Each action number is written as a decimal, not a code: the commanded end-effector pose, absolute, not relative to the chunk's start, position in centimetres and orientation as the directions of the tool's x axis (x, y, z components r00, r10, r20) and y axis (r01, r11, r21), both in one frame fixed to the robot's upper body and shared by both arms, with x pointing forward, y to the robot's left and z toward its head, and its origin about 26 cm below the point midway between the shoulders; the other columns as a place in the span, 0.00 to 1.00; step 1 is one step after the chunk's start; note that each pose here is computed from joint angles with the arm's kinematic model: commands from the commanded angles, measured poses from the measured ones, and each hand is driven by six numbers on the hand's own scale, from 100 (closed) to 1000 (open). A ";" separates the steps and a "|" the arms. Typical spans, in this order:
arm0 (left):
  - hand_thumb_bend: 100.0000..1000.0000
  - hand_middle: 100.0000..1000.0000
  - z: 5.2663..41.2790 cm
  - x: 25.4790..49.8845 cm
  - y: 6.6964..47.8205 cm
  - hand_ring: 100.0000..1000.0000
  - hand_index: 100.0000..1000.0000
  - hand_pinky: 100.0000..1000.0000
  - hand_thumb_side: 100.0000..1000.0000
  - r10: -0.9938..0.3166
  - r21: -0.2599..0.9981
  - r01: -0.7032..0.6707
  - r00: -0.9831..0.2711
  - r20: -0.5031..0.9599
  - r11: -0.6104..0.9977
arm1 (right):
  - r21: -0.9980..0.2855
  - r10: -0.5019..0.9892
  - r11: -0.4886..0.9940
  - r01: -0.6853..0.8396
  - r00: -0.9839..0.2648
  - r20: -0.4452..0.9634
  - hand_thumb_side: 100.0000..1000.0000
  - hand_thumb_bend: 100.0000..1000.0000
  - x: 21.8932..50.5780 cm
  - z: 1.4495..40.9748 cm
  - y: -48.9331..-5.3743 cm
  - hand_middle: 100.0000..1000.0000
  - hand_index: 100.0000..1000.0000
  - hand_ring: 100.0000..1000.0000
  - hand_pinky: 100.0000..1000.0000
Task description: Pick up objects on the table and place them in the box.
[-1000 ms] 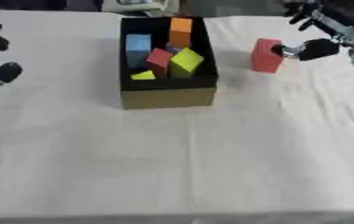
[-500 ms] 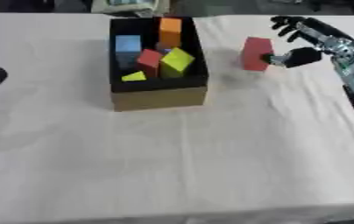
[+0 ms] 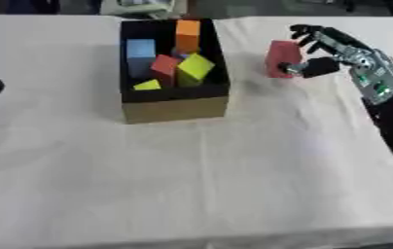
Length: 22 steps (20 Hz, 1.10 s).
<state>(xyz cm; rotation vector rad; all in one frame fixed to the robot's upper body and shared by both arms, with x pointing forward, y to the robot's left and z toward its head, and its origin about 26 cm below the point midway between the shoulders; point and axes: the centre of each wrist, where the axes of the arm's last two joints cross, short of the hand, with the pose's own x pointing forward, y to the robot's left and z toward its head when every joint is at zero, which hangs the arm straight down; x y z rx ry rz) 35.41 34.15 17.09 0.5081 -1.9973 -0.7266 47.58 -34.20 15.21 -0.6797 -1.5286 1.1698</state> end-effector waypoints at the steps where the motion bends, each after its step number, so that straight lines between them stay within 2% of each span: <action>1: 0.77 0.59 18.1 35.5 34.1 0.67 0.84 0.82 0.66 -0.605 0.673 -0.072 -0.515 0.607 0.736 | -0.929 0.885 0.352 -0.115 -0.283 0.370 0.39 0.37 48.0 16.3 -34.4 0.88 1.00 0.83 0.73; 5: 0.77 0.59 18.1 35.5 34.0 0.67 0.84 0.82 0.66 -0.602 0.672 -0.068 -0.518 0.608 0.737 | -0.936 0.896 0.341 -0.092 -0.271 0.353 0.38 0.37 48.1 16.2 -34.4 0.91 1.00 0.88 0.77; 10: 0.77 0.59 18.0 35.5 34.0 0.67 0.84 0.82 0.66 -0.600 0.670 -0.066 -0.516 0.611 0.739 | -0.950 0.914 0.303 -0.078 -0.260 0.313 0.37 0.38 48.2 16.0 -34.5 0.95 1.00 0.96 0.85; 22: 0.77 0.59 17.9 35.4 34.1 0.68 0.84 0.82 0.66 -0.603 0.671 -0.069 -0.512 0.612 0.739 | -0.975 0.937 0.221 -0.008 -0.274 0.215 0.37 0.39 48.1 17.8 -34.7 0.97 1.00 0.98 0.88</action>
